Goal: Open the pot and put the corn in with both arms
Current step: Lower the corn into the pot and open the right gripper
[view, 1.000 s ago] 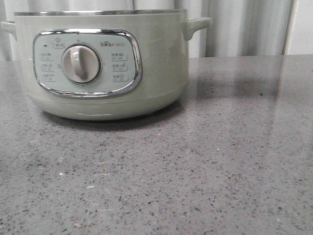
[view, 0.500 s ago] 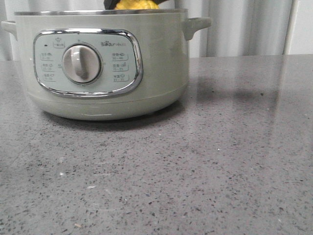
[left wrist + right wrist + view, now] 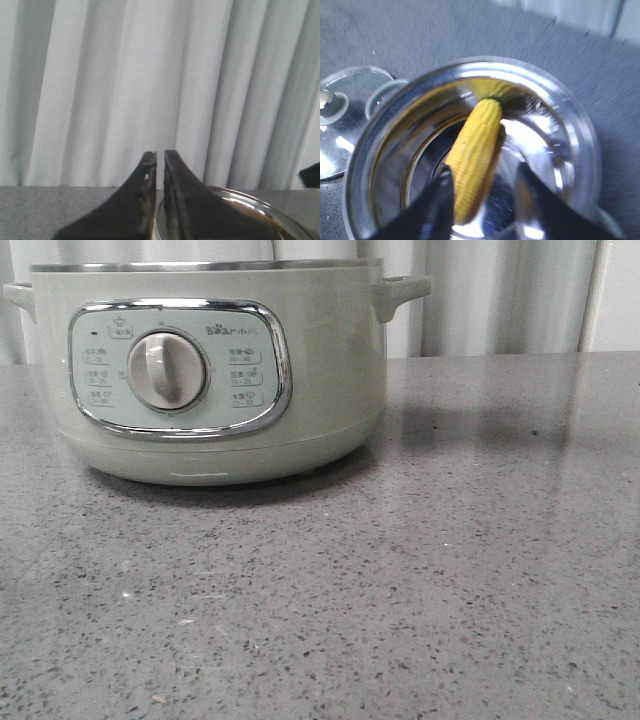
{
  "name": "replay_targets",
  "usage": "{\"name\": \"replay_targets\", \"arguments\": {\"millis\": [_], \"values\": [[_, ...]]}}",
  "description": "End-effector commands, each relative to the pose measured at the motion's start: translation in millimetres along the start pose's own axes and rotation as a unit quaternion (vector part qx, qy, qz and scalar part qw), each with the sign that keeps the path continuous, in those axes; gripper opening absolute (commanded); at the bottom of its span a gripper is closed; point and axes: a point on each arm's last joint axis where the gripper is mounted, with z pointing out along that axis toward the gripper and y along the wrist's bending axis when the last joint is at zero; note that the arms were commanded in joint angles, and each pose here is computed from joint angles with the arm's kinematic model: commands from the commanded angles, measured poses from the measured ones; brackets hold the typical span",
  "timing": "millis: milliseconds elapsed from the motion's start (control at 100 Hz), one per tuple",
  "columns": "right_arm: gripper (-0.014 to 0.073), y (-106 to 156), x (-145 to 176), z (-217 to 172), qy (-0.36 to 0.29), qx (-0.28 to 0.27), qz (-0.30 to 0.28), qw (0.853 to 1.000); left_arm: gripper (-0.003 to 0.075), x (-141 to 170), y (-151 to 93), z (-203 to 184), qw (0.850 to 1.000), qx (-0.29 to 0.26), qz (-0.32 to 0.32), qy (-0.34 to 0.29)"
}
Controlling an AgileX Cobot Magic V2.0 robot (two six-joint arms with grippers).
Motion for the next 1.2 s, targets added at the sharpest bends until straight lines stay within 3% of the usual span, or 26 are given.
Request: {"name": "replay_targets", "arguments": {"millis": [0,40,130,330,470,660,880,1190], "values": [[-0.0033,7,-16,-74,-0.095,0.031,-0.046,0.994,-0.002,-6,-3,-8,0.999,0.0,0.038,-0.02],[-0.007,8,-8,-89,-0.107,0.043,-0.057,0.992,-0.002,-3,-4,-15,0.998,0.0,0.06,-0.021],[-0.0053,12,13,-138,-0.148,0.079,-0.094,0.981,-0.002,9,-4,-27,0.996,-0.004,0.09,-0.02],[-0.0052,20,98,-217,-0.218,0.143,-0.162,0.952,-0.002,44,1,-38,0.996,-0.007,0.086,0.004],[-0.0052,25,158,-241,-0.248,0.146,-0.16,0.944,-0.002,65,6,-37,0.996,-0.01,0.077,0.034],[-0.0053,28,208,-262,-0.301,0.161,-0.172,0.924,-0.002,79,9,-36,0.996,-0.013,0.069,0.053],[-0.0053,30,227,-275,-0.344,0.166,-0.174,0.908,-0.002,85,10,-36,0.996,-0.014,0.067,0.062],[-0.0053,31,227,-275,-0.346,0.166,-0.174,0.907,-0.002,85,10,-36,0.996,-0.014,0.067,0.062]]}}
